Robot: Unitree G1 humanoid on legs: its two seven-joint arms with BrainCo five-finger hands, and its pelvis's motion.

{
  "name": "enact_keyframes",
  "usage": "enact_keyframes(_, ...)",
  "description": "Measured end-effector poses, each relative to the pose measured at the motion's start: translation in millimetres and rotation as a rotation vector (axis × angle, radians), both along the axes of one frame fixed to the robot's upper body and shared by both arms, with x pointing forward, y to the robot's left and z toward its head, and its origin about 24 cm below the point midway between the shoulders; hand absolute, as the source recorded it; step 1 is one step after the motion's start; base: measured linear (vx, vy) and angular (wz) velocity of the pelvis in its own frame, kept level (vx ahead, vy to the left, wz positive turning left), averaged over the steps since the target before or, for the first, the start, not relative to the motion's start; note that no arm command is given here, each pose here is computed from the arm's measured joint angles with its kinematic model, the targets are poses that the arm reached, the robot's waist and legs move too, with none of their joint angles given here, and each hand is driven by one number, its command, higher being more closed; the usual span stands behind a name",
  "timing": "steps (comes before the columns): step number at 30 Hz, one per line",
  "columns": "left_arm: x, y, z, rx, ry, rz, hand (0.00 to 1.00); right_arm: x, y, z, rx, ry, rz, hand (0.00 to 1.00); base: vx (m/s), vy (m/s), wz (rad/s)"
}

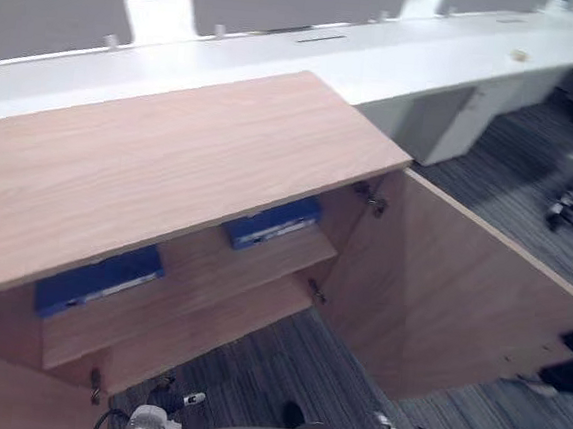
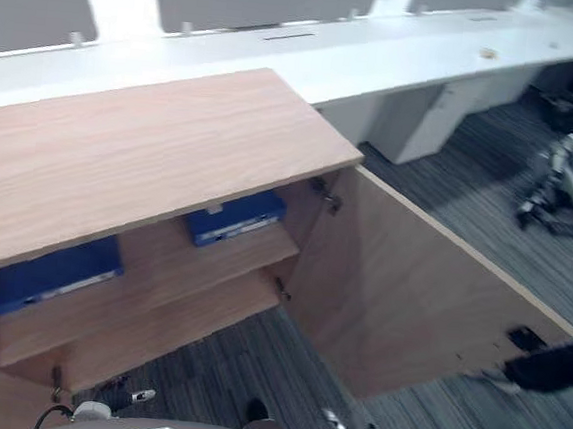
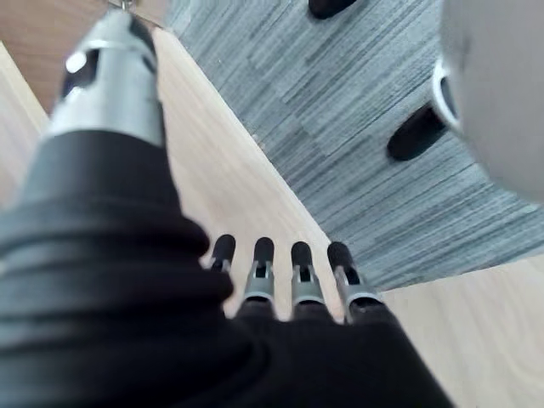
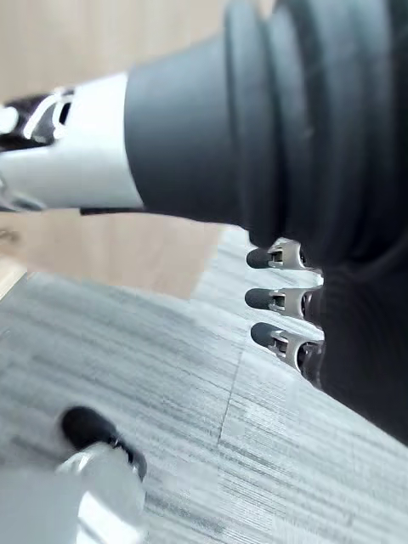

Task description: Walk over to the cabinet, pick up the folder, carry it to the office cabinet, place the folder inside the office cabinet, then close the office cabinet door

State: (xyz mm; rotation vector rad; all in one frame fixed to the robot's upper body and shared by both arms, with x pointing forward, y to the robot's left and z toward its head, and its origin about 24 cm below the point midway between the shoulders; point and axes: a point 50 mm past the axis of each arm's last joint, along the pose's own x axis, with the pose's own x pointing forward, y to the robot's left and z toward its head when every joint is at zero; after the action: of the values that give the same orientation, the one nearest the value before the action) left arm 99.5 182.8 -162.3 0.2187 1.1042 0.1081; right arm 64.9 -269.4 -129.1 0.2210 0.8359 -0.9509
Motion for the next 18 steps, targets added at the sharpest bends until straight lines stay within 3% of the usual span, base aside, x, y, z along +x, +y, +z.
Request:
enact_keyframes(7, 16.0, -13.7, 4.9, -0.067, -0.073, 0.116, 0.00, 20.8, -50.9, 55.7, -0.229, -0.259, -0.168, 0.00, 0.07, -0.059, -0.76)
enact_keyframes(13, 34.2, -33.3, 10.9, -0.140, -0.132, 0.116, 0.00, 69.9, -78.3, 116.2, -0.413, -0.505, -0.124, 0.00, 0.04, -0.070, -0.57)
enact_keyframes(18, 36.9, -39.2, 12.3, -0.157, -0.151, 0.071, 0.00, 116.0, -94.1, 161.9, -0.526, -0.628, 0.024, 0.00, 0.01, -0.065, -0.36)
